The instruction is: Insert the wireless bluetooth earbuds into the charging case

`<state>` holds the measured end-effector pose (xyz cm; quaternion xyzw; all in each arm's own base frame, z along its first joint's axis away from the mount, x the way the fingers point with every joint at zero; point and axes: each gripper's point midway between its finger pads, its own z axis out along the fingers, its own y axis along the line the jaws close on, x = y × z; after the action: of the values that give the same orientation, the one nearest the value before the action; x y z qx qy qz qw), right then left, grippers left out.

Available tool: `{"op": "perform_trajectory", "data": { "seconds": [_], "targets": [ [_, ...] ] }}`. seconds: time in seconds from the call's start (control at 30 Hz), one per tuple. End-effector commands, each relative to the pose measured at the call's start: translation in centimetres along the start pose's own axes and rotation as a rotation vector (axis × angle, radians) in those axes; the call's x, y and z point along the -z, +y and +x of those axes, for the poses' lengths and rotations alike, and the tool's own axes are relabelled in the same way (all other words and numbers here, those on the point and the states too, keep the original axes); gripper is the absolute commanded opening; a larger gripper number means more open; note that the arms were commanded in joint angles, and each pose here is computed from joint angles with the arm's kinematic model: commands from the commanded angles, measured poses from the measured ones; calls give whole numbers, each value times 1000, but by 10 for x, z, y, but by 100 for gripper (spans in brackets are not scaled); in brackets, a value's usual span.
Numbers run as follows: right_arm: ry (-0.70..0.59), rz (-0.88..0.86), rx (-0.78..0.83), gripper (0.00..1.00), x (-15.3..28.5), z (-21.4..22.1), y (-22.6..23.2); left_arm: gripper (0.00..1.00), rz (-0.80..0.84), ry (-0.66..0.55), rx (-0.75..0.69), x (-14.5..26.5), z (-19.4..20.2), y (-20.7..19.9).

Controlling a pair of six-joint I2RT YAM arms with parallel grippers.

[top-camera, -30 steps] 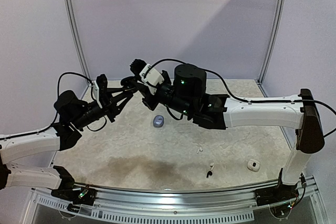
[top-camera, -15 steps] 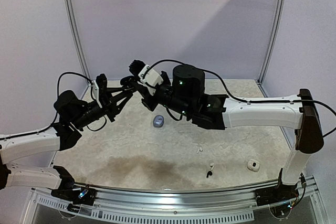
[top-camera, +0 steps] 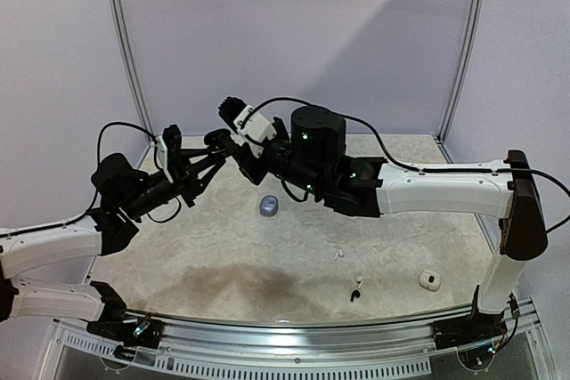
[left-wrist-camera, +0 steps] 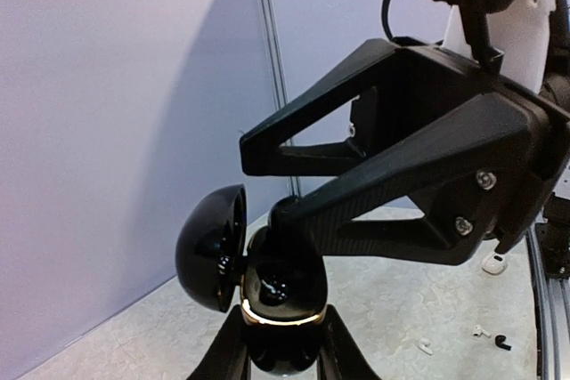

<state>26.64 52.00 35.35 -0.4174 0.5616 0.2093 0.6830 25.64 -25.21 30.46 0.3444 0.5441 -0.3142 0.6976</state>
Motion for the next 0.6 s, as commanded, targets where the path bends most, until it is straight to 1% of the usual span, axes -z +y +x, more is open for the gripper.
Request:
{"op": "perform_trajectory", "data": {
  "seconds": [0.0,0.13,0.37,0.57],
  "targets": [
    [84,-22,-7,43,-7,20,5,0,20,-59,4,1,-17,-6],
    [130,-55,-35,48,-10,24,9,0,13,-59,39,1,-18,-4],
    [124,-98,-105,56,-12,12,9,0,14,-57,47,1,-17,-4],
    [56,-135,-148,64,-1,-18,4,0,6,-47,59,2,-15,-4]
  ]
}}
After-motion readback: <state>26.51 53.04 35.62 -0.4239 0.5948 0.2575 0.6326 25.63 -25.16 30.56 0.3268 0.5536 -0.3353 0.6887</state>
